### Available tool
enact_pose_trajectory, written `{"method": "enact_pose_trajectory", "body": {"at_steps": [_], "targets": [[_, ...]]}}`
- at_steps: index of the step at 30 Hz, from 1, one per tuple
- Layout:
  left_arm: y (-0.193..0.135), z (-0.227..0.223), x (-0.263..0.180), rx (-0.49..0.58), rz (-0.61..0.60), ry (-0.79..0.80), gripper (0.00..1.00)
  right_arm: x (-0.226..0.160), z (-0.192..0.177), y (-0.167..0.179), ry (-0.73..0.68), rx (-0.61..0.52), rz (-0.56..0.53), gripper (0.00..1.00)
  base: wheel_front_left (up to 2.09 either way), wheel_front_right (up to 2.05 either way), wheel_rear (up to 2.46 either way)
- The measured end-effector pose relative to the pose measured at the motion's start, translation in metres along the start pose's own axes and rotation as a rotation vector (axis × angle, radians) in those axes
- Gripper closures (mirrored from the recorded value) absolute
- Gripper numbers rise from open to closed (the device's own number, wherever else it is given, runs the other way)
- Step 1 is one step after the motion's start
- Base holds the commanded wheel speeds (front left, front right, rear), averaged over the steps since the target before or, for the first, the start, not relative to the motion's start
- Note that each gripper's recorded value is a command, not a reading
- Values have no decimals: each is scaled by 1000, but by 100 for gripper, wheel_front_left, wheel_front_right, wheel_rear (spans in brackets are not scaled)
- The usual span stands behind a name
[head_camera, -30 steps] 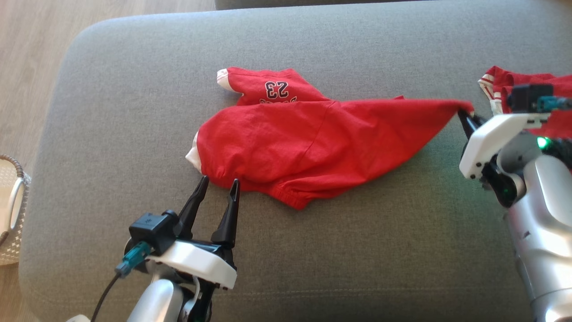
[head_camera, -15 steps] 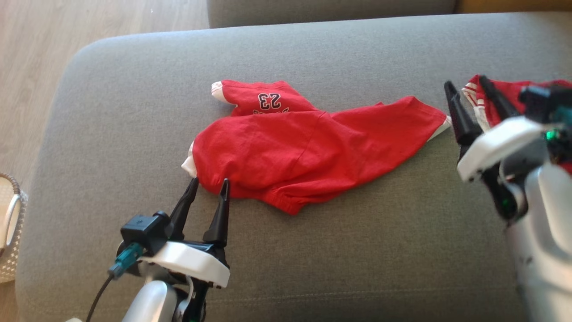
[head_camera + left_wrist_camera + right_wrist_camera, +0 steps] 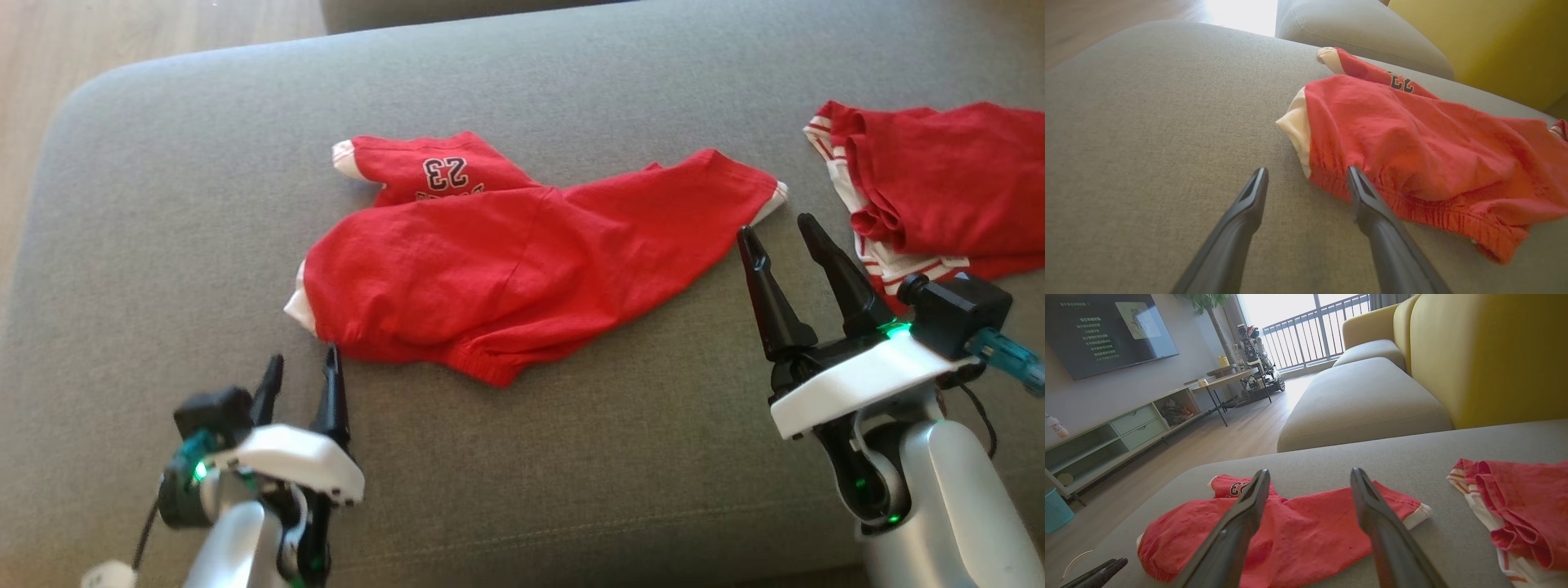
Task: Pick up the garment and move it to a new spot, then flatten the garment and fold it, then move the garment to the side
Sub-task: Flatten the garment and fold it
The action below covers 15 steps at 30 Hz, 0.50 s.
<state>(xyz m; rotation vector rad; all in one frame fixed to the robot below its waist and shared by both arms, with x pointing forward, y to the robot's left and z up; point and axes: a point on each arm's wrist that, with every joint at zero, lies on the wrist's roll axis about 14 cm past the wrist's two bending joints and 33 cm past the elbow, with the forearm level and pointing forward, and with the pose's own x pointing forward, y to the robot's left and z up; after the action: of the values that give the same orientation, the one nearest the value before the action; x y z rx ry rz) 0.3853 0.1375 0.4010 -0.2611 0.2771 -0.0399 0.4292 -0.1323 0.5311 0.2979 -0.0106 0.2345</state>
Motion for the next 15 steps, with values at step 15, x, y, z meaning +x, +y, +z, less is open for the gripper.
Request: {"method": "enact_pose_trajectory", "body": {"at_steps": [15], "targets": [[18,-18,50,80,67,135,0,-6,0,-15,-13,4,-49,0,0,0,0]]}}
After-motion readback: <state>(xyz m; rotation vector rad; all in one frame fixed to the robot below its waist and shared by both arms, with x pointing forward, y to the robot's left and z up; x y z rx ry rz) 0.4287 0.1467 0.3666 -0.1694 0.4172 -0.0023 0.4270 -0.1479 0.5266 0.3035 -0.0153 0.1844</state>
